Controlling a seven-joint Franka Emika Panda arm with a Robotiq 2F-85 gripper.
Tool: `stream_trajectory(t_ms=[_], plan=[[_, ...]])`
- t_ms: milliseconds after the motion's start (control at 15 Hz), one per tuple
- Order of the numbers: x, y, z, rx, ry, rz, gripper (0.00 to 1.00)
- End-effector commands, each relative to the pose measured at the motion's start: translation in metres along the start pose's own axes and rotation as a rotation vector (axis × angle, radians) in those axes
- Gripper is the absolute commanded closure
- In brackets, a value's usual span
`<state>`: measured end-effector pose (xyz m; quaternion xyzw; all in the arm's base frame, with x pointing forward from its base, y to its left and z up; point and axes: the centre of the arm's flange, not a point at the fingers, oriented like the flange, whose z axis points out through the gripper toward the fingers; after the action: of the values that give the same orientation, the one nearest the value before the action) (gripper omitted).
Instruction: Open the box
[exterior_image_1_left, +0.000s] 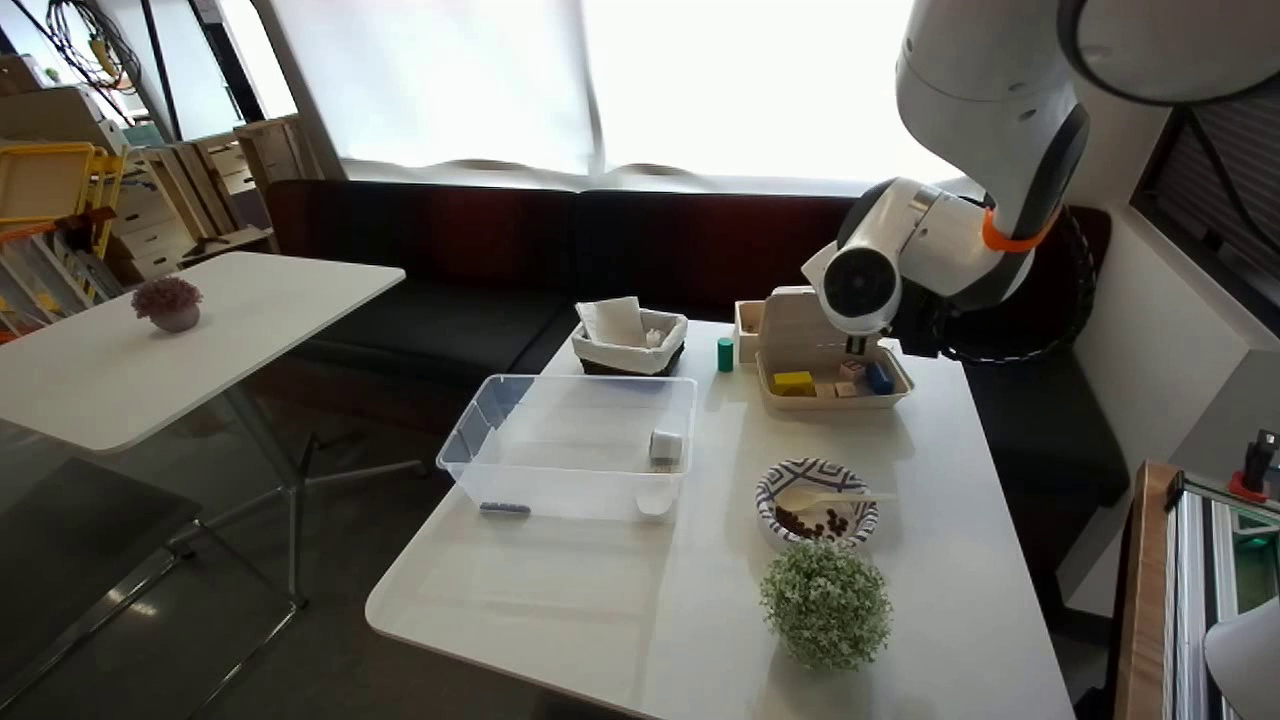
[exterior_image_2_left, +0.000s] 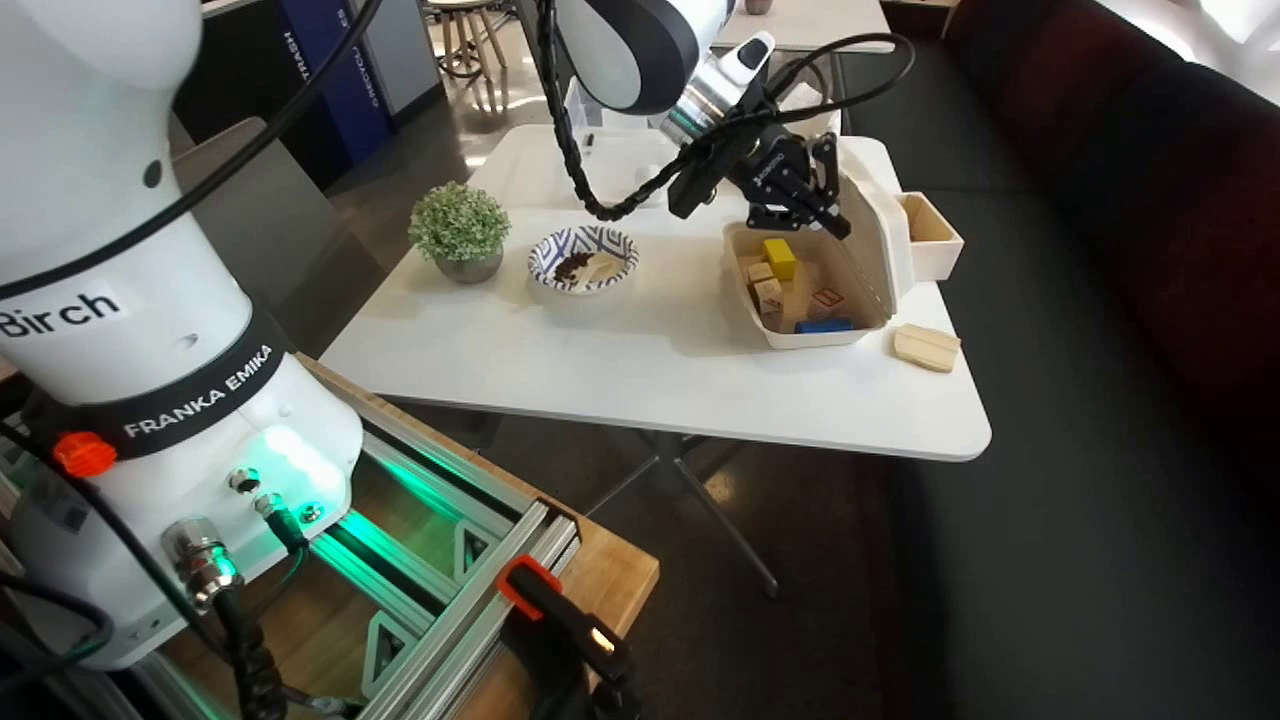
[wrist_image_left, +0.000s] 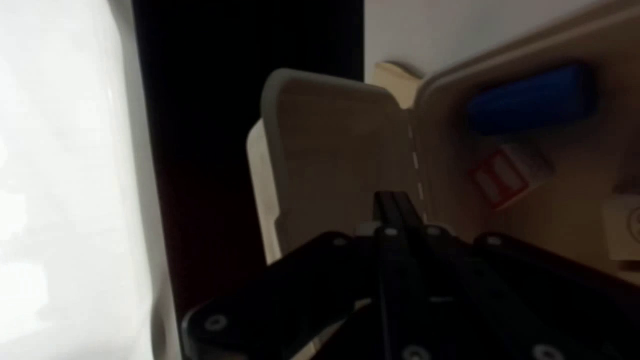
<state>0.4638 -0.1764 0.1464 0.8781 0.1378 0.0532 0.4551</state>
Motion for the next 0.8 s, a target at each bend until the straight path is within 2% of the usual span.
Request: stream_trajectory(t_ms=[0,400,733], plan=[[-0.003,-0.009,0.013,0.13,-0.003,-0.036,1.0],[-0.012,-0.024,0.023,0.29,0.015,-0.078,1.0],[-0.015,-0.035,0.029,0.372,0.027,-0.099,1.0]])
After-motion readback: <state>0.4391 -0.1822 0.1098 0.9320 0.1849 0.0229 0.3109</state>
